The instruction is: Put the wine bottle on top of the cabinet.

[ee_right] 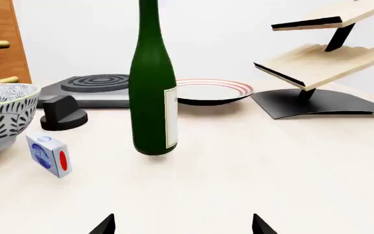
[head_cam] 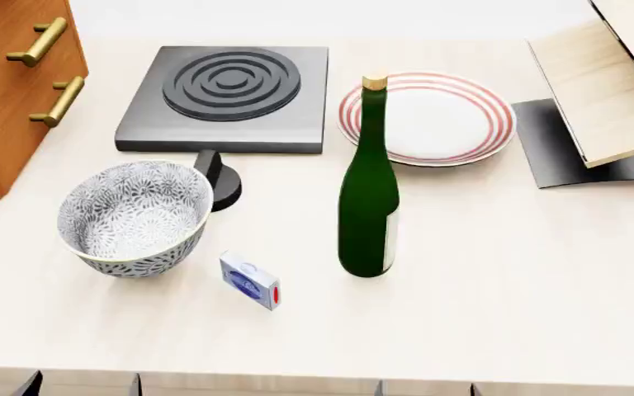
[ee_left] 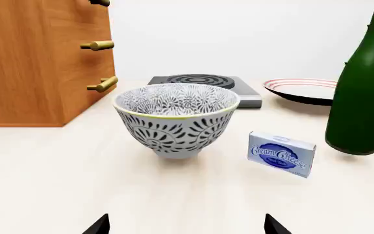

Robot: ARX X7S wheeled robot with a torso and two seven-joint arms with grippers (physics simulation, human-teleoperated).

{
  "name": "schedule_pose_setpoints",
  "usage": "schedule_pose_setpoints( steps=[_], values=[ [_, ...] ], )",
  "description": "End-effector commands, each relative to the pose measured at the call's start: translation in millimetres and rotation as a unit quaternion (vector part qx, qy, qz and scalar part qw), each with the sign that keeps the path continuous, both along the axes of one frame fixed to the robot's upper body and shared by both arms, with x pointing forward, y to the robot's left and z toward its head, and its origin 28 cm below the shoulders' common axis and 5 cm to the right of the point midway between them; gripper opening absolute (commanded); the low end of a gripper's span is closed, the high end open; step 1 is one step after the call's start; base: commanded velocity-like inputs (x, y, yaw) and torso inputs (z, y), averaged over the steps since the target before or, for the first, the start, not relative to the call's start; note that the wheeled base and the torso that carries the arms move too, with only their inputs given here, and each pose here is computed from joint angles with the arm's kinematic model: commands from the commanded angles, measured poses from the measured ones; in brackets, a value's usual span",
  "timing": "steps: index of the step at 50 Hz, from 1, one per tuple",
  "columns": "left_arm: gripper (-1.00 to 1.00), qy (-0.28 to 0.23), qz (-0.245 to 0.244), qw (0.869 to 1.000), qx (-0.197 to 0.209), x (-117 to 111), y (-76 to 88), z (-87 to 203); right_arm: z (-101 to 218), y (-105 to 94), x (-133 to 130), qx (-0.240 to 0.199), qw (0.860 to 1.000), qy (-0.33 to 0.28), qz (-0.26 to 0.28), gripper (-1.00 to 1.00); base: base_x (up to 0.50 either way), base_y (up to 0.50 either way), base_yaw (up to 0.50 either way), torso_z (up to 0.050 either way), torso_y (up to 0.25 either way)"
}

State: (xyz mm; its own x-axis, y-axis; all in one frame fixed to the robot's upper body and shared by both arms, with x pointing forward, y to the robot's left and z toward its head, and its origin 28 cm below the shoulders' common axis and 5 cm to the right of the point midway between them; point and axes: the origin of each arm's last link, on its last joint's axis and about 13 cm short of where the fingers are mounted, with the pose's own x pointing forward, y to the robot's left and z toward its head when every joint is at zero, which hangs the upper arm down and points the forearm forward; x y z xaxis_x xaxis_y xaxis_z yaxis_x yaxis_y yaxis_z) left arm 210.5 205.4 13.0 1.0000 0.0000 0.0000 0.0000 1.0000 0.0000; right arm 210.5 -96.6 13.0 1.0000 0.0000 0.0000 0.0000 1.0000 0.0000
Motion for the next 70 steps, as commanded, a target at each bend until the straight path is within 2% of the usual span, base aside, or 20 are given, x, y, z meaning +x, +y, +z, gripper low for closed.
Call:
schedule_pose_setpoints(
  steps=[1, 23, 28, 39, 57, 60, 62, 65, 70],
  values=[
    [1.00, 0.000, -0.006, 1.000, 0.000, 0, 0.1, 0, 0, 0.3, 0, 0.000, 1.000, 0.000, 0.006, 1.00, 0.00, 0.00, 0.00, 0.000, 0.000],
    [1.00, -0.002, 0.000, 1.000, -0.001, 0, -0.2, 0, 0, 0.4, -1, -0.002, 1.000, 0.002, 0.001, 1.00, 0.00, 0.00, 0.00, 0.000, 0.000],
    [1.00, -0.022, 0.008, 1.000, 0.006, -3, 2.1, 8, 2, -0.6, -1, -0.004, 1.000, -0.002, -0.006, 1.00, 0.00, 0.00, 0.00, 0.000, 0.000],
    [1.00, -0.071, 0.008, 0.997, 0.010, -11, 2.2, 43, 40, 0.8, -6, 0.009, 0.999, -0.050, -0.008, 1.00, 0.00, 0.00, 0.00, 0.000, 0.000],
    [1.00, -0.168, -0.006, 0.985, 0.021, -28, -4.9, 114, 139, -2.4, -32, 0.048, 0.983, -0.178, 0.004, 1.00, 0.00, 0.00, 0.00, 0.000, 0.000],
    [1.00, -0.187, -0.008, 0.982, 0.026, -31, -6.7, 128, 149, -2.3, -37, 0.051, 0.980, -0.192, 0.008, 1.00, 0.00, 0.00, 0.00, 0.000, 0.000],
    [1.00, -0.197, -0.008, 0.980, 0.025, -33, -7.7, 136, 155, -2.3, -40, 0.035, 0.978, -0.208, 0.005, 1.00, 0.00, 0.00, 0.00, 0.000, 0.000],
    [1.00, -0.210, -0.009, 0.977, 0.023, -35, -7.8, 145, 162, -2.7, -43, 0.042, 0.976, -0.215, 0.006, 1.00, 0.00, 0.00, 0.00, 0.000, 0.000],
    [1.00, -0.217, -0.010, 0.976, 0.026, -38, -9.5, 149, 169, -4.4, -47, 0.047, 0.973, -0.226, 0.004, 1.00, 0.00, 0.00, 0.00, 0.000, 0.000]
  ],
)
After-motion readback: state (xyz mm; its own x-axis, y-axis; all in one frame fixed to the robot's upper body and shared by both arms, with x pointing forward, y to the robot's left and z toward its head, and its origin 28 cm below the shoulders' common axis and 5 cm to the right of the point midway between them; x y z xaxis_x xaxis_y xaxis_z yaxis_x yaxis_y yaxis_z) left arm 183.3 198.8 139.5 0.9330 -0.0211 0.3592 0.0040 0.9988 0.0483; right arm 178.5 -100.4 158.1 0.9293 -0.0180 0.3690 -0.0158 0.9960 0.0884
